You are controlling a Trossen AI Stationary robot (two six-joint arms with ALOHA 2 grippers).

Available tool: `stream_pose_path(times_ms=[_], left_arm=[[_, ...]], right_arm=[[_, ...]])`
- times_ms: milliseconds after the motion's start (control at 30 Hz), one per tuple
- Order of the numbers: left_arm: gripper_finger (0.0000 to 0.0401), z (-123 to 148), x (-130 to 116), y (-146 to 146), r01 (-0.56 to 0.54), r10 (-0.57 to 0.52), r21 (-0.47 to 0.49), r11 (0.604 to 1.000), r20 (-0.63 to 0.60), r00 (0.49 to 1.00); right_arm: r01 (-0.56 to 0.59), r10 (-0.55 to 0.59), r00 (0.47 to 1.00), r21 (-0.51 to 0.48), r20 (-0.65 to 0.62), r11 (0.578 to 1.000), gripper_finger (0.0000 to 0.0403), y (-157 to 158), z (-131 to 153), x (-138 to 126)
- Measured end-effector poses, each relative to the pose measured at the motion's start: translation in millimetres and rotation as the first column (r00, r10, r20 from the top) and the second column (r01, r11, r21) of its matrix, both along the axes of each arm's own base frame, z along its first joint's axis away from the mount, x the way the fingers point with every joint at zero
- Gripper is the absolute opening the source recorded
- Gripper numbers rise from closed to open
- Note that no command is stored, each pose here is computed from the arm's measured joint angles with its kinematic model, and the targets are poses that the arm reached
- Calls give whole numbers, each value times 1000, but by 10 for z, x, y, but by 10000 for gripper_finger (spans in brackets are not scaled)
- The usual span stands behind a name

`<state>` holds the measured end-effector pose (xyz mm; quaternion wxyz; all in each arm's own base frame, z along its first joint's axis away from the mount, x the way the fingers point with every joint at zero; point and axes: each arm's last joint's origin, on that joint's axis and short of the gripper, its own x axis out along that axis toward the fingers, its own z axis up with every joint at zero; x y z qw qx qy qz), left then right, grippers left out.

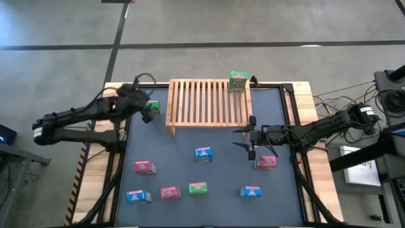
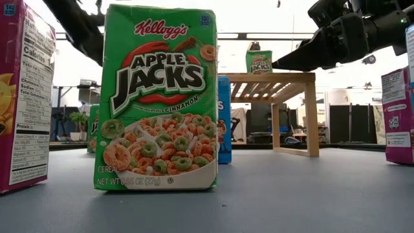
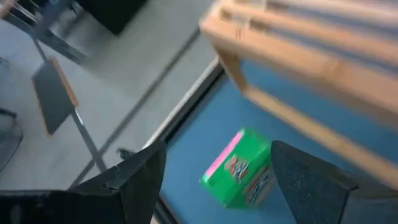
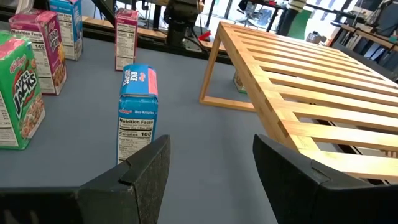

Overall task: Stack cereal on shelf
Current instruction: Put the top green cereal box on the shelf aligned with the other green cereal box

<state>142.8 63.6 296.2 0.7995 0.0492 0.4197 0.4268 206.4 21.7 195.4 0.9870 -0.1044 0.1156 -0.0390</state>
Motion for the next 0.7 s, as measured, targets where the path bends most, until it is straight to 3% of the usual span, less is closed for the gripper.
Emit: stream_pose_path(times_ms=[200, 467, 700], left_arm=[[269, -95, -5, 298, 25, -33, -77, 997, -109, 994], [294, -153, 62, 476, 118, -130, -181, 976, -55, 990], [306, -271, 91, 605, 136, -167, -266, 955, -98, 981]], right_arm=[[-5, 6, 1000, 2, -24, 1000, 219, 1, -22, -5], [-7, 7, 999, -5, -35, 1000, 219, 1, -32, -8], [-8, 8, 999, -10, -37, 1000, 219, 1, -34, -8]])
